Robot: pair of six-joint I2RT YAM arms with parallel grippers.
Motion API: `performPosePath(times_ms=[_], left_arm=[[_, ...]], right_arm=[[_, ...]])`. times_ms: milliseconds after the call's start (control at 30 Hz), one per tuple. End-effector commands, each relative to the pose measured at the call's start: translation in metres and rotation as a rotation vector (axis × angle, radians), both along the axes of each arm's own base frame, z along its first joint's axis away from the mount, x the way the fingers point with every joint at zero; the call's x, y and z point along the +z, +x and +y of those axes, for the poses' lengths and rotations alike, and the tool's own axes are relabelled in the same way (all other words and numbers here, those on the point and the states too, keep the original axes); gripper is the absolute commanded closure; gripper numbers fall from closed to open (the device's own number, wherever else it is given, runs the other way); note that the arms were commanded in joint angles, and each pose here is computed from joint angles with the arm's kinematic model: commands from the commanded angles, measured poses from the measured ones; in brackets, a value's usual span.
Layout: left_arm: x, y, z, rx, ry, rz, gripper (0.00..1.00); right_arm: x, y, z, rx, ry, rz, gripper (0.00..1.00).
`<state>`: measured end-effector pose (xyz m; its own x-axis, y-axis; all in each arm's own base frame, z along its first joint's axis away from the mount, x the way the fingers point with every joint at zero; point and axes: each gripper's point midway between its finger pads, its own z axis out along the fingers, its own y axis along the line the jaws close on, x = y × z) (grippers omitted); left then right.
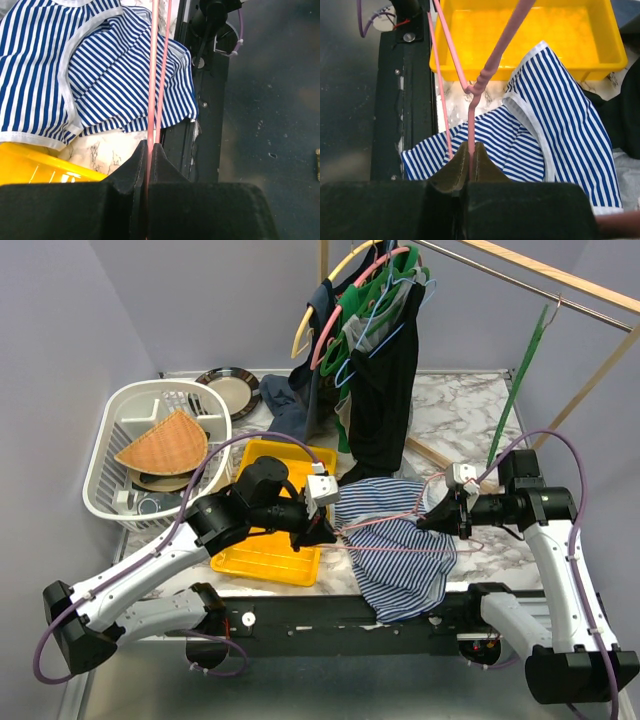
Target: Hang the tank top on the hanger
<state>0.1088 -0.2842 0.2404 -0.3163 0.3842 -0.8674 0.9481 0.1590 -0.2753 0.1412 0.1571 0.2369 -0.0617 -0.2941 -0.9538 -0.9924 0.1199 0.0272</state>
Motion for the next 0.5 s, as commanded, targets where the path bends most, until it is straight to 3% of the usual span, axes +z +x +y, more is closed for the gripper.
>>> performPosePath(times_ms=[0,33,133,167,233,333,467], left_arm=[[0.022,0.022,-0.012,0.074,-0.083,-0.073,1.0],[0.025,0.028,-0.012,0.11,-0.095,-0.092,0.89],[0.016,0.044,-0.004,0.216,-0.079,-0.122,0.34],[0.011,0.047,-0.002,0.234,-0.071,-0.127,0.28],[-0.006,0.053,0.008,0.289,-0.034,-0.142,0.22],[-0.029,0.058,0.019,0.361,0.037,-0.112,0.21],[-0.041,0.053,0.015,0.407,0.081,-0.103,0.2]], right_arm=[[0.004,-0.003,-0.011,-0.06,-0.101,0.037,0.99],[0.006,0.0,-0.016,-0.09,-0.139,0.022,0.99],[0.0,0.005,-0.036,-0.214,-0.266,-0.022,0.99],[-0.002,0.008,-0.045,-0.271,-0.306,-0.036,1.0],[0.007,0.005,-0.053,-0.348,-0.322,-0.12,0.99],[0.018,0.005,-0.071,-0.475,-0.365,-0.175,1.0],[0.011,-0.001,-0.09,-0.564,-0.438,-0.145,1.0]])
